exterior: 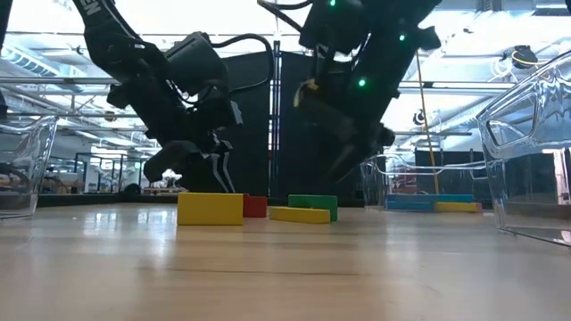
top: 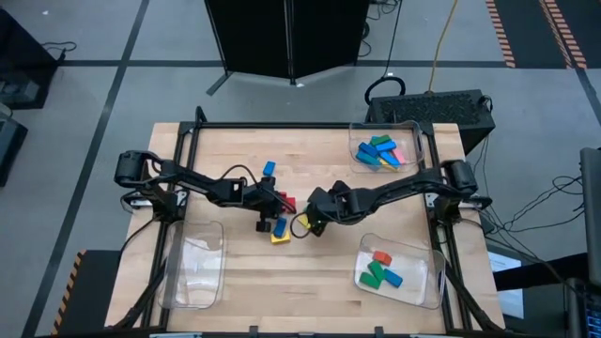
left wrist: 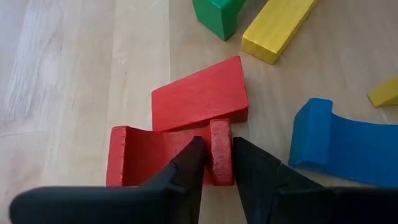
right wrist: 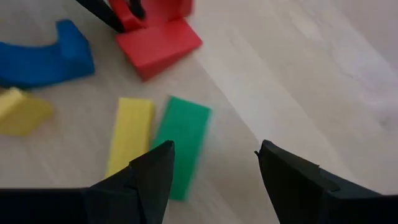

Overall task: Sort blocks by size
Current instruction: Put the green arch block into the bottom left transparent bin

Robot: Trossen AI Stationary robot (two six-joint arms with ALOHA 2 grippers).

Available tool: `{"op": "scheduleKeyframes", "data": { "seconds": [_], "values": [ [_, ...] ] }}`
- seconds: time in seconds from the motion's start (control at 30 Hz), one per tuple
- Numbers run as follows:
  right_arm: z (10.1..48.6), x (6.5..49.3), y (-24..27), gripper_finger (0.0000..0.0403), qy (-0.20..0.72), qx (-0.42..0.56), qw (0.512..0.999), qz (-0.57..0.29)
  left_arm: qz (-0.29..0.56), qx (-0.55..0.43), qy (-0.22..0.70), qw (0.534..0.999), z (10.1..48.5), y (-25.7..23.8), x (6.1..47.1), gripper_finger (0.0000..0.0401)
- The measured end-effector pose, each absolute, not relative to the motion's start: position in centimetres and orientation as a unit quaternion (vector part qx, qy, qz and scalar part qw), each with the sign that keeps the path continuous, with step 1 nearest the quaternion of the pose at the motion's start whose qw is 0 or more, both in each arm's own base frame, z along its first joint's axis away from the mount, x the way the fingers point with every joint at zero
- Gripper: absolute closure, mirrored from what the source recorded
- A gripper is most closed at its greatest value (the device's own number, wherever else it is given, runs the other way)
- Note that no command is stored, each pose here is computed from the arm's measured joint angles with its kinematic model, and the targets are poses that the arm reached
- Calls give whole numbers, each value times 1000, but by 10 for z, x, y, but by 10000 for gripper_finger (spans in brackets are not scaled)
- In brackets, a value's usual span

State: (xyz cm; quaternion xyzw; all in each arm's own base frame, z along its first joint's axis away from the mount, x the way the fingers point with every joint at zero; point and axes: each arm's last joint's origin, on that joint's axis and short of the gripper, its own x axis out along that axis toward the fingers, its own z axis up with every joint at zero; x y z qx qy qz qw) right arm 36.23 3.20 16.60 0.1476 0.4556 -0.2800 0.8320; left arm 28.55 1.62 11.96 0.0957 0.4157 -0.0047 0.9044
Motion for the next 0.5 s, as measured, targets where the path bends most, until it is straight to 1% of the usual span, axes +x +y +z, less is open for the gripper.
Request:
{"op": "scheduleKeyframes", "data": {
  "seconds": [0.17, 0.3, 0.5],
  "values": [
    [161, 370, 32, 159, 425, 161, 848, -271, -6, 98, 414, 905, 120, 15, 286, 289],
    [162, 372, 33, 132, 414, 173, 850, -275, -5, 97, 411, 906, 122, 15, 285, 249],
    [160, 367, 36, 94, 429, 174, 837, -291, 7, 100, 412, 906, 125, 16, 284, 192]
  ]
}}
